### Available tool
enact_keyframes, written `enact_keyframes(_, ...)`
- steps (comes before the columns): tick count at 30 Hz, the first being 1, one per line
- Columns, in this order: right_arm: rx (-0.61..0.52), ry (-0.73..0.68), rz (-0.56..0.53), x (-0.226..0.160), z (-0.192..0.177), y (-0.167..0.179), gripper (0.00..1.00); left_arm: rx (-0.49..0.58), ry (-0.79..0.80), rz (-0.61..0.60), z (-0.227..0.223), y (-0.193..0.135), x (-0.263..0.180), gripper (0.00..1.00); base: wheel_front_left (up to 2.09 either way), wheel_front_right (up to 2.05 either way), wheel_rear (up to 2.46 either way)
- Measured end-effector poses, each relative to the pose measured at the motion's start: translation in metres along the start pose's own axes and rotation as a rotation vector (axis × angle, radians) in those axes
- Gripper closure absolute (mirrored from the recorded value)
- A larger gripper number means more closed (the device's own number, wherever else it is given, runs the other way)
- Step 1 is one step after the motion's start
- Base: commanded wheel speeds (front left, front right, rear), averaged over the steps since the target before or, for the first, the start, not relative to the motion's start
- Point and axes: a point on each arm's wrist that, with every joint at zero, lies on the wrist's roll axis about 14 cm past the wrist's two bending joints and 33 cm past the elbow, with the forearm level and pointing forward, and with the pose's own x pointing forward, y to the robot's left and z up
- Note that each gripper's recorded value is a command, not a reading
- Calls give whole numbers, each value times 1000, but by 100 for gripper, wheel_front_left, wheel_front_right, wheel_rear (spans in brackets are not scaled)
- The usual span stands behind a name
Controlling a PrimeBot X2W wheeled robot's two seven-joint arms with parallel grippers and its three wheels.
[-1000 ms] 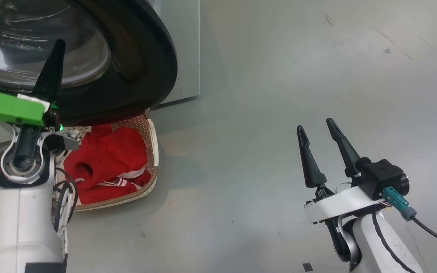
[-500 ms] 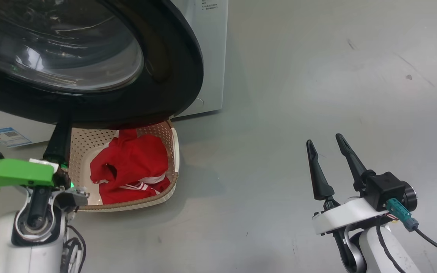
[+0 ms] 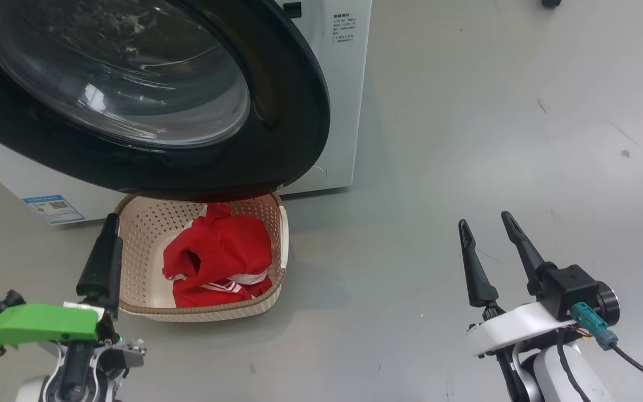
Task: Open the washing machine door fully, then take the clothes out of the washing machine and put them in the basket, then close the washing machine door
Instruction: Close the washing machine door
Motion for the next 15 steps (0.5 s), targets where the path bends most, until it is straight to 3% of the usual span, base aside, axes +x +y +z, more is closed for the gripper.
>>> enact_keyframes(6,1,3,-4,-10,0,1,0,88,-41,25,1,5,-23,0,0,0,0)
enact_keyframes(15,-2,-3,8,-20,2,6,0,467,-130,-62,11,-27,-39,0,0,0,0)
